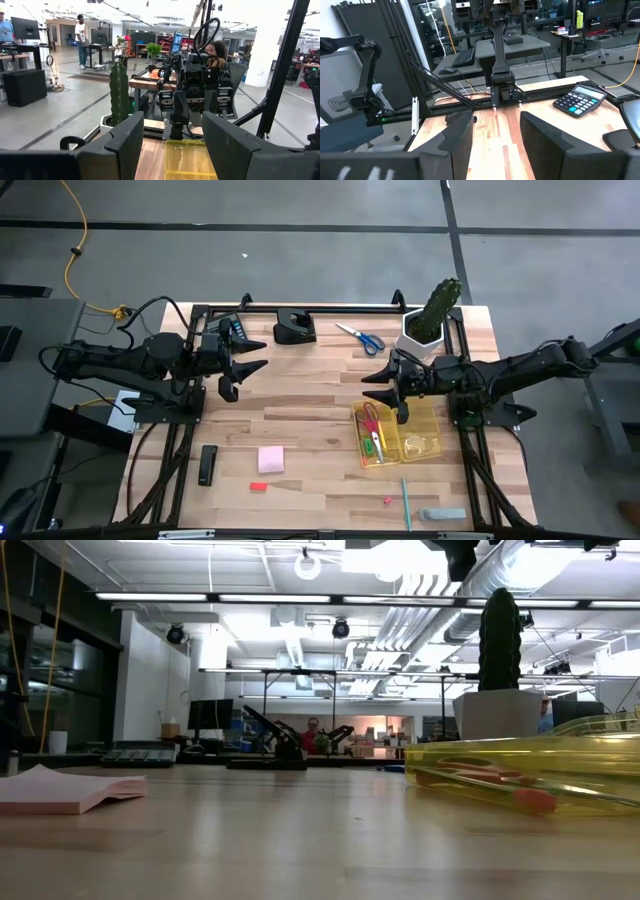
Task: Pack school essentials
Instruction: Put the light blue pen into the yellow box
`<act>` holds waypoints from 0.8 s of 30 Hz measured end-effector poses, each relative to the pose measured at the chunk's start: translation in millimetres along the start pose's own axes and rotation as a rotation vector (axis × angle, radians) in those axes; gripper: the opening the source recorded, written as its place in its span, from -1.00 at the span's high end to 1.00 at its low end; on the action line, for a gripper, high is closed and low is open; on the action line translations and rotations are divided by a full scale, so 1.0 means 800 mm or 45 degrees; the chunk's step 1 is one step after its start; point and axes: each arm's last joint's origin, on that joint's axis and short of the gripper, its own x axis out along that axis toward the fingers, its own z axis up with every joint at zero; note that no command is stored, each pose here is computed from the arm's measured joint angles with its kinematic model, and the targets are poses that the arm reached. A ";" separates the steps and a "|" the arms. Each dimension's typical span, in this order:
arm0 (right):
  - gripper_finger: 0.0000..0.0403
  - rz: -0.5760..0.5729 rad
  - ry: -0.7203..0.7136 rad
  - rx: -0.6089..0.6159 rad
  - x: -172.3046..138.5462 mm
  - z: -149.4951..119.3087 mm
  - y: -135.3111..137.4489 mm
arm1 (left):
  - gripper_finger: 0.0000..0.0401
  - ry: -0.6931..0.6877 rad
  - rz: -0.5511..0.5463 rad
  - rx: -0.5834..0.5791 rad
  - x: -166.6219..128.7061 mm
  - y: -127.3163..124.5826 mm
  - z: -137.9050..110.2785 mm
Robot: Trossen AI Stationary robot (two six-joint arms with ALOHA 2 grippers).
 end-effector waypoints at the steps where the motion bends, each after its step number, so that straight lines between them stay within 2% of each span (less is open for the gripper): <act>1: 0.22 0.000 0.000 0.000 0.000 0.000 0.000 | 0.06 0.000 -0.001 0.002 0.000 0.000 0.000; 16: 0.22 -0.010 -0.007 0.000 0.000 0.001 0.000 | 0.06 -0.066 -0.006 -0.018 -0.022 0.005 0.013; 24: 0.22 -0.011 -0.007 0.000 0.000 0.001 0.000 | 0.06 0.038 0.000 -0.078 -0.028 0.008 0.004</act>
